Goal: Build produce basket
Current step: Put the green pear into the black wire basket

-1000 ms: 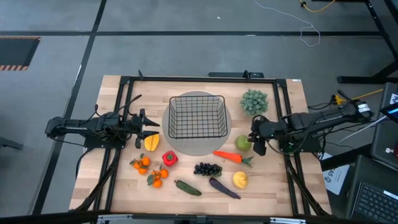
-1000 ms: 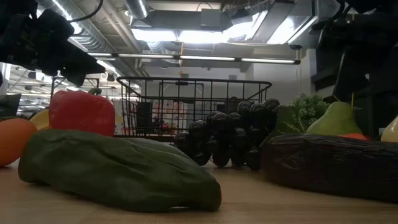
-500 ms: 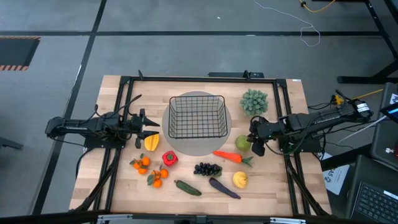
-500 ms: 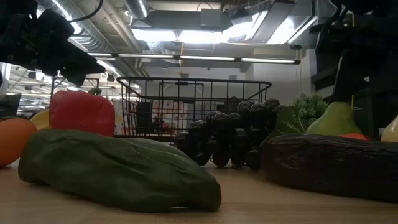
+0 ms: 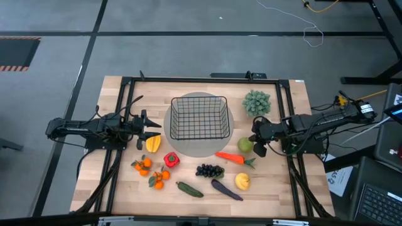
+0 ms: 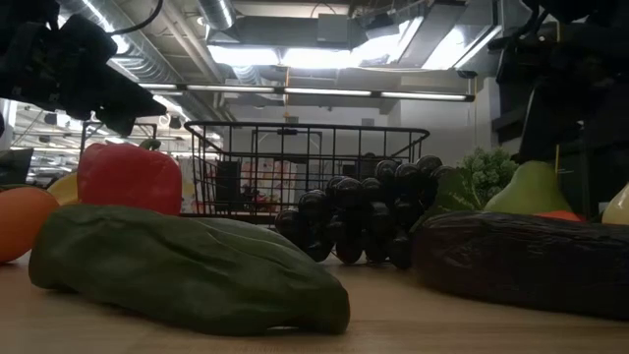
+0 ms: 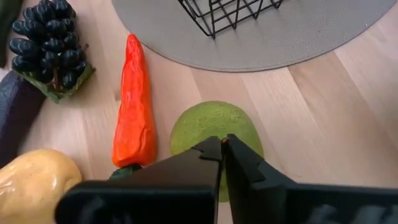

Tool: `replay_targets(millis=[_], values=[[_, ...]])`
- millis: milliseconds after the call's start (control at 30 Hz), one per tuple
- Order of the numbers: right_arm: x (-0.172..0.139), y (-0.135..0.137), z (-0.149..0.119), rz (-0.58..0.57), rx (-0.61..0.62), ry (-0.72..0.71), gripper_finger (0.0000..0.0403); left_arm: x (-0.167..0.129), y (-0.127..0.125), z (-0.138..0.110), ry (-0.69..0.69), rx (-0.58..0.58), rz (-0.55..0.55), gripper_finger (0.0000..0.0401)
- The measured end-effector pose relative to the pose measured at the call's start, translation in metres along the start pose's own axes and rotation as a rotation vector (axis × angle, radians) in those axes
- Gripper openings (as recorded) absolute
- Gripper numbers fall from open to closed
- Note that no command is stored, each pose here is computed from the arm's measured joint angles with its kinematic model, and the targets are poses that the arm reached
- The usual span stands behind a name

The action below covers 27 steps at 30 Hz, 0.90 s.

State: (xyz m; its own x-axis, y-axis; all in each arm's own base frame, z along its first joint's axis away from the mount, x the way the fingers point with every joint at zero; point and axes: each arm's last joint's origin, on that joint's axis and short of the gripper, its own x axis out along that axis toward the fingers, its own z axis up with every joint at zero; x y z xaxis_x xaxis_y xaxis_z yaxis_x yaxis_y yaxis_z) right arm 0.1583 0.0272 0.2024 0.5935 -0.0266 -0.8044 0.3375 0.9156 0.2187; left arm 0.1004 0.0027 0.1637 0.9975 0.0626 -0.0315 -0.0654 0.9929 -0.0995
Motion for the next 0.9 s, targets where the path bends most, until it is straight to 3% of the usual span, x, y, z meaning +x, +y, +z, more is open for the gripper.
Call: replay_targets(millis=[467, 900], values=[[0.0, 0.004, 0.006, 0.046, 0.003, -0.062, 0.0, 0.0, 0.0, 0.0, 0.0, 0.0, 0.0, 0.0157], [-0.015, 0.016, 0.025, 0.155, -0.089, -0.132, 0.0, 0.0, 0.0, 0.0, 0.0, 0.0, 0.001, 0.0157]])
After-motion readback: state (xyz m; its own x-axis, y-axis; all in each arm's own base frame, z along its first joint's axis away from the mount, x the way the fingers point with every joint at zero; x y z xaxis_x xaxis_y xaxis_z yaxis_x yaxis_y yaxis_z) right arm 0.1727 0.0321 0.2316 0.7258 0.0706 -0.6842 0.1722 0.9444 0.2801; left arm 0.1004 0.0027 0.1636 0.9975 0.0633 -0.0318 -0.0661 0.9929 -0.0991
